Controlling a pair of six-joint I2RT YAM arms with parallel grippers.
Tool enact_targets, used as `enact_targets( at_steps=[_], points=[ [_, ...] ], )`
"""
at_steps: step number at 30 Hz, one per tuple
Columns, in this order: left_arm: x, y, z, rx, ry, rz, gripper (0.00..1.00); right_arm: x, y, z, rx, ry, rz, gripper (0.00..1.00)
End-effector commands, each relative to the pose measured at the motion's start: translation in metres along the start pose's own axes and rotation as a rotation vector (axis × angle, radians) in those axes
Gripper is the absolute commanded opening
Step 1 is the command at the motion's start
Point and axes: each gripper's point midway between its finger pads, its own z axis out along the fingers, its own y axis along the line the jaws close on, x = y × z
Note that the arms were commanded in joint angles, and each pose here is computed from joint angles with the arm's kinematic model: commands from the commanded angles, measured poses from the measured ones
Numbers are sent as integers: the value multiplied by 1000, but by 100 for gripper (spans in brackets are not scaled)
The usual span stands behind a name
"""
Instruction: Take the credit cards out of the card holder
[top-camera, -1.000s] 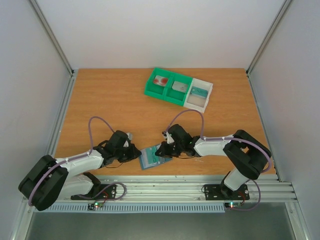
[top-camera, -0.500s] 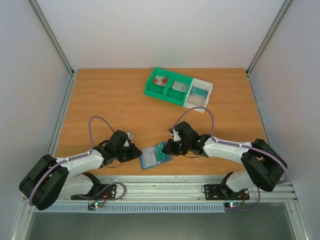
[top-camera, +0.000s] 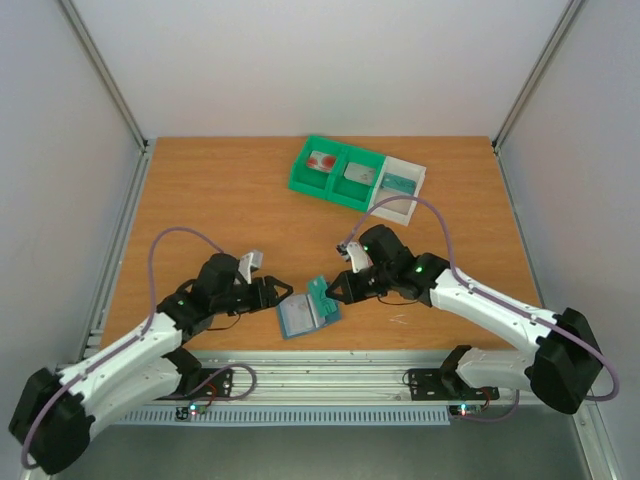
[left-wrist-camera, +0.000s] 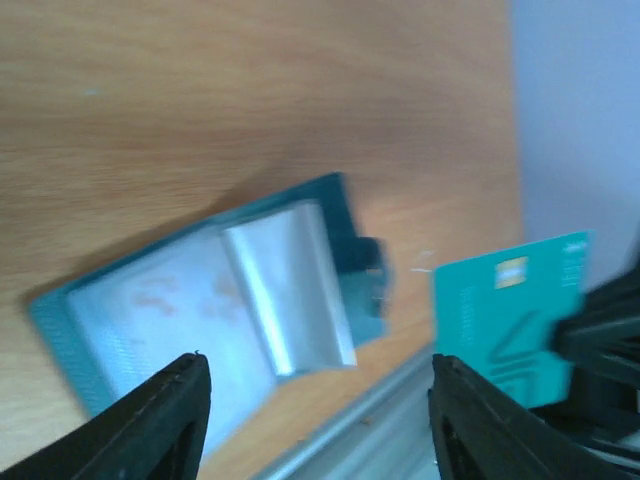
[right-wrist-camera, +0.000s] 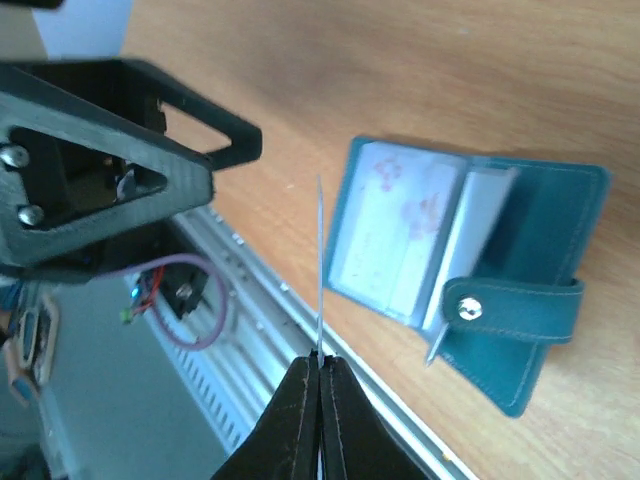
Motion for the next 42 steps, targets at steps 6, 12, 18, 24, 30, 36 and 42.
enact_targets(
  at_steps=[6, 12, 18, 24, 30, 36, 42],
  points=[
    [13, -99, -61, 404, 30, 217, 73, 24, 71, -38, -329, 140, -151, 1],
    [25, -107, -67, 443, 103, 255, 68, 28, 97, -46, -493, 184, -173, 1],
    [30, -118, -70, 521, 136, 275, 59, 28, 96, -43, -494, 189, -166, 1],
    [33, -125, -70, 587, 164, 271, 47, 27, 96, -40, -509, 194, -154, 1],
    [33, -123, -67, 581, 164, 267, 15, 26, 95, -37, -507, 199, -135, 1],
    [33, -122, -67, 578, 158, 269, 0, 25, 93, -37, -492, 189, -135, 1],
    [28, -119, -66, 552, 125, 261, 0, 20, 88, -37, -443, 151, -112, 15]
  ],
)
